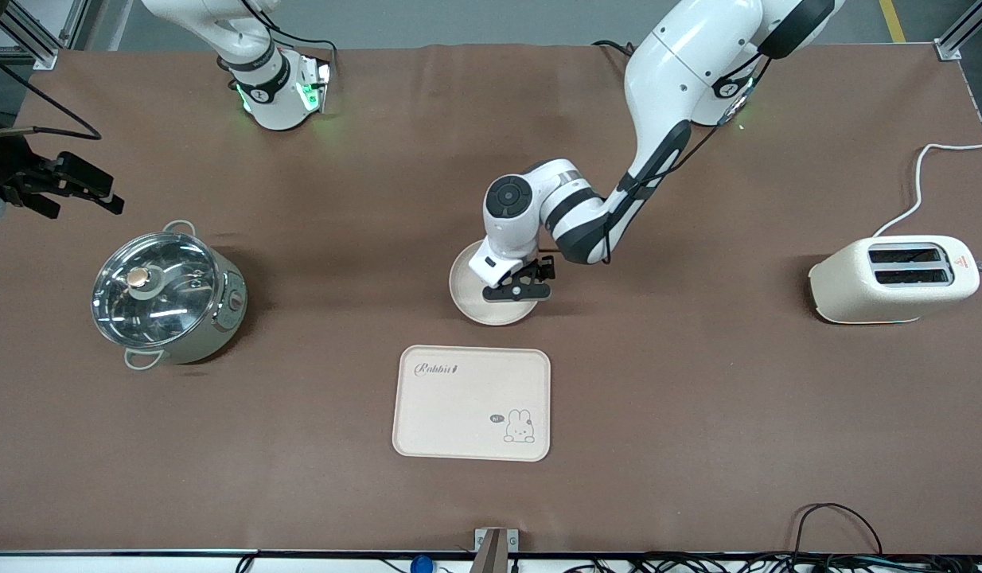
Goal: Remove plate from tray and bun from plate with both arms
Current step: 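Lower the left gripper and grasp the small bun on the plate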
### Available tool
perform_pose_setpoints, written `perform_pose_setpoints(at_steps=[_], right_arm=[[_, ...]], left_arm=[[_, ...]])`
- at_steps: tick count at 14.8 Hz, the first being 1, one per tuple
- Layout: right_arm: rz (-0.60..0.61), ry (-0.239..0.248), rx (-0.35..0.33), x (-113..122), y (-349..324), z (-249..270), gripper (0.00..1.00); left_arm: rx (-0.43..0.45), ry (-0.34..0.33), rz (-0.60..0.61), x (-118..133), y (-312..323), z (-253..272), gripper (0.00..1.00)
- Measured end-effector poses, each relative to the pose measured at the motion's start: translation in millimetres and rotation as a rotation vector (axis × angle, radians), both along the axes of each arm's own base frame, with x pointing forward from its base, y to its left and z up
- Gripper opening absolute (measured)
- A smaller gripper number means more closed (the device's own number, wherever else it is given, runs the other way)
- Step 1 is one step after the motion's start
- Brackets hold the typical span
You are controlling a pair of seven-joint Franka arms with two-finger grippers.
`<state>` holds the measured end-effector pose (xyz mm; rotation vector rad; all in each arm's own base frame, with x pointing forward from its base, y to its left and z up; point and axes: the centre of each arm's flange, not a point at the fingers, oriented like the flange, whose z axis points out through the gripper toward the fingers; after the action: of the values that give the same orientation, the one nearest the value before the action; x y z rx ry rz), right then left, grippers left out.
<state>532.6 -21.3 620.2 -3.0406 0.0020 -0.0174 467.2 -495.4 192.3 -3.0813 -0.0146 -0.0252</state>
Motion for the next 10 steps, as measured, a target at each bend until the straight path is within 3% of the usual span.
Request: perform_pose_setpoints(at_steps=[4,7,10], right_arm=[[-0.016,-0.001,0.000,0,-8,1,1.00],[-0.016,-0.012,-0.001,0,-9,6,1.00],[-0.012,-0.028,-0.002,0,-7,13,1.00]], left_arm=[[0.006,0.004,0.029,-6,-2,-4,0.40],[0.004,0.001,0.038,-5,-2,-2,0.17],[0.022,-0.015,0.059,9,6,24,0.12]])
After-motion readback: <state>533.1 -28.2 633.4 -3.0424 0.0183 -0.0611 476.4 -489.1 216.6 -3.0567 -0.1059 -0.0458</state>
